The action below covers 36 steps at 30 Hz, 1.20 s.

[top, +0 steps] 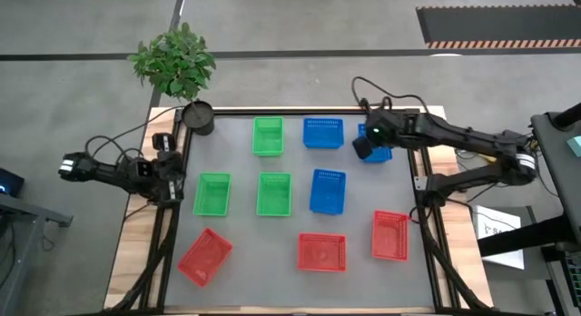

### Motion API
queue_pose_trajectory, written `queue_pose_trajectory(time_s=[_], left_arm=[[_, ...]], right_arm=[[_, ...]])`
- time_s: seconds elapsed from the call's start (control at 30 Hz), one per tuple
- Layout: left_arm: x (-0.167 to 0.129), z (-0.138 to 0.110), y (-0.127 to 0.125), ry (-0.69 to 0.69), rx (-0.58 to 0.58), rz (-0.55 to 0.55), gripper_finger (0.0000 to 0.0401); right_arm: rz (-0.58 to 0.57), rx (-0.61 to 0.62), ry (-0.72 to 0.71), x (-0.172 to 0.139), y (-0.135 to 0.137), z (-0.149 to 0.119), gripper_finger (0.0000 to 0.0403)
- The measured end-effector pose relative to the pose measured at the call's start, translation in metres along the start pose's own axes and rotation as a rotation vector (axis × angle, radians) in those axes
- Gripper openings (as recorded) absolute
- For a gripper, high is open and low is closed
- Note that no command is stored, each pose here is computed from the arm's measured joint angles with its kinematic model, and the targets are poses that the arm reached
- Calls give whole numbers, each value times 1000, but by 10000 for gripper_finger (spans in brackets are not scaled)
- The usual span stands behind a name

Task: Stack baskets by color
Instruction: Stack the top right blue basket on the top blue basket

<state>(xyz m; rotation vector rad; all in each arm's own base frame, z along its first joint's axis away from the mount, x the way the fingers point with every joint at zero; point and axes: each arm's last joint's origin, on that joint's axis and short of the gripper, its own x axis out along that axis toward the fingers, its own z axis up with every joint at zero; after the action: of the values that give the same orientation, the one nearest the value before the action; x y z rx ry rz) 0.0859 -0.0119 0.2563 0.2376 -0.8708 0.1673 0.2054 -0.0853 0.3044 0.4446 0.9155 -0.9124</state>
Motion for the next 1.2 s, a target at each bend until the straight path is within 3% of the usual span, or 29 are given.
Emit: queue_pose_trajectory(time_s=[0.17, 0.33, 0.47, 0.6, 0.83, 0.93, 1.1, 1.2], left_arm=[[0, -5, -2, 44, 6, 1, 8], [1, -7, -3, 49, 5, -2, 8], [0, -8, -3, 55, 6, -4, 8], [-1, -8, -3, 56, 7, -4, 8], [-2, -8, -3, 54, 7, -2, 8], [-2, -9, -3, 58, 18, -2, 8], [-2, -9, -2, 69, 41, 22, 8], [-2, -9, -2, 79, 43, 44, 8]], right_arm=[[-15, -52, 42, 25, 21, 16, 31], [-196, -100, 169, 55, 25, 28, 40], [-333, -124, 293, 76, 21, 32, 78], [-396, -161, 352, 94, 19, 33, 136], [-379, -163, 436, 107, 12, 24, 210], [-343, -131, 418, 103, 9, 21, 220], [-168, -62, 366, 95, 10, 17, 219], [-138, -16, 312, 95, 7, 10, 219]])
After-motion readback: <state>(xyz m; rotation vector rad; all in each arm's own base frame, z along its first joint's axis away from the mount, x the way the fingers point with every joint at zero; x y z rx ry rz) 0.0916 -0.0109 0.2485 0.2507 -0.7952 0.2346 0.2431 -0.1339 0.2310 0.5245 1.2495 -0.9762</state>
